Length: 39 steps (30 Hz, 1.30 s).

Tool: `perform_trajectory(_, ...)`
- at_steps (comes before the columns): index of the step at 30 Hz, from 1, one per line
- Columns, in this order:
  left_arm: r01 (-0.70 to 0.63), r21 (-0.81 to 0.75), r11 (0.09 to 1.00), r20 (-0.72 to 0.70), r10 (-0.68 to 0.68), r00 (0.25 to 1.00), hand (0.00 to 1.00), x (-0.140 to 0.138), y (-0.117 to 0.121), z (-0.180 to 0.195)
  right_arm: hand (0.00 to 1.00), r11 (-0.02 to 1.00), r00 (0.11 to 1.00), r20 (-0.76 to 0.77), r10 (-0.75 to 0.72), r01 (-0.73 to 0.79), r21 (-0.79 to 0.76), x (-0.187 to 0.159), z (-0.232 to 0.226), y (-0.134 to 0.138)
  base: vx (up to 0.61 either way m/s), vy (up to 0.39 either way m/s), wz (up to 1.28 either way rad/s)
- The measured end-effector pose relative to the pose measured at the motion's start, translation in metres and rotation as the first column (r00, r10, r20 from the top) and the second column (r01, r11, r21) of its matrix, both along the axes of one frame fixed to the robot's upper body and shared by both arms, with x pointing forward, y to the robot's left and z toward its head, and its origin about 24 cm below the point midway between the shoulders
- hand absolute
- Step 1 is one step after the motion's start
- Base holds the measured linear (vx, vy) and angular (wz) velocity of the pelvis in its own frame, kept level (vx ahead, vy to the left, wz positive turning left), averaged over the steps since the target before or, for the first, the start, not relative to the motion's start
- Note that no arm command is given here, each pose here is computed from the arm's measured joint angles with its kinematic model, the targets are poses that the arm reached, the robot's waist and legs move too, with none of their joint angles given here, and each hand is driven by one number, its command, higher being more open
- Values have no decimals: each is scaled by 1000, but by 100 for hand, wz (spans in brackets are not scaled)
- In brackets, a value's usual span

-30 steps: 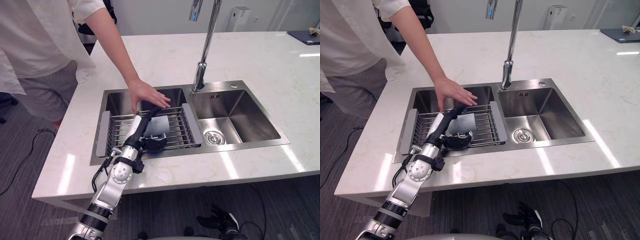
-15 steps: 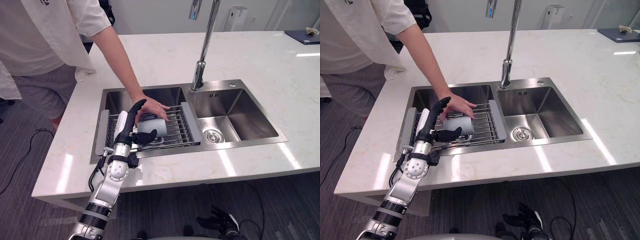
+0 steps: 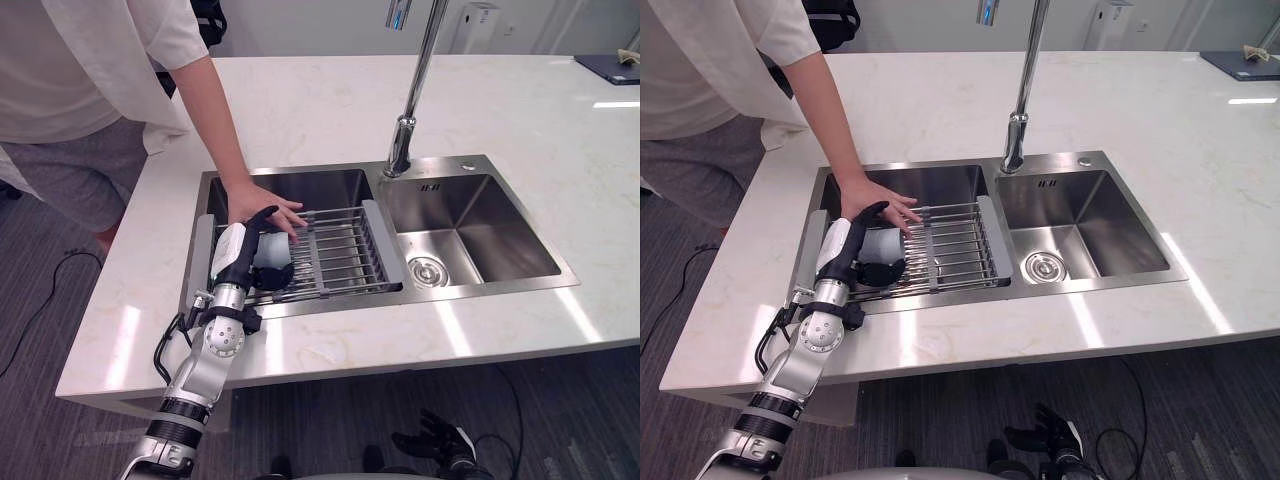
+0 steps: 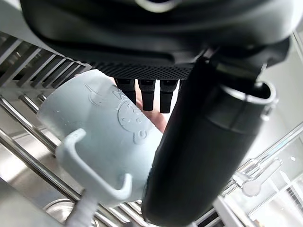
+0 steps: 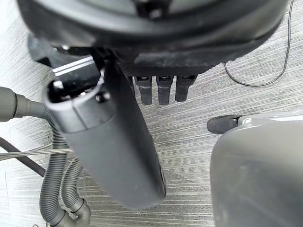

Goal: Walk over to the sink, pick up the cup, carry it to the dishwasher, place the cup inside the dishwasher, then close the dishwasher door

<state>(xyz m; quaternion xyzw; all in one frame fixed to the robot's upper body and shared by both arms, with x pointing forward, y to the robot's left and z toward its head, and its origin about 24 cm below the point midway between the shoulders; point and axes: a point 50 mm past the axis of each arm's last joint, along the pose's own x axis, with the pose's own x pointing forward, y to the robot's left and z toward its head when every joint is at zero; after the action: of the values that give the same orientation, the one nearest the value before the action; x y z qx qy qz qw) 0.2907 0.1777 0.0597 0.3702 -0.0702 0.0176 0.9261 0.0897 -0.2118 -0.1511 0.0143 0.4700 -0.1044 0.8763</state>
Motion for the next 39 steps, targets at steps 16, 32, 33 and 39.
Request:
perform_trajectory(16, -1, 1, 1000, 11, 1, 1000, 90, 1, 0, 2, 90, 1000, 1000, -4, -3, 3, -1, -2, 0, 0, -3, -2, -1)
perform_trajectory(32, 14, -35, 999, 64, -12, 998, 90, -6, -9, 11, 90, 1000, 1000, -4, -1, 1, -2, -2, 0, -1, 0, 0, 0)
perform_trajectory(33, 14, -36, 999, 66, -12, 998, 90, -6, -9, 11, 90, 1000, 1000, -4, -1, 1, -2, -2, 0, -1, 0, 0, 0)
perform_trajectory(39, 13, -37, 999, 73, -10, 997, 90, -6, -9, 12, 90, 1000, 1000, -4, 1, -1, -3, -2, 0, -1, 0, 0, 0)
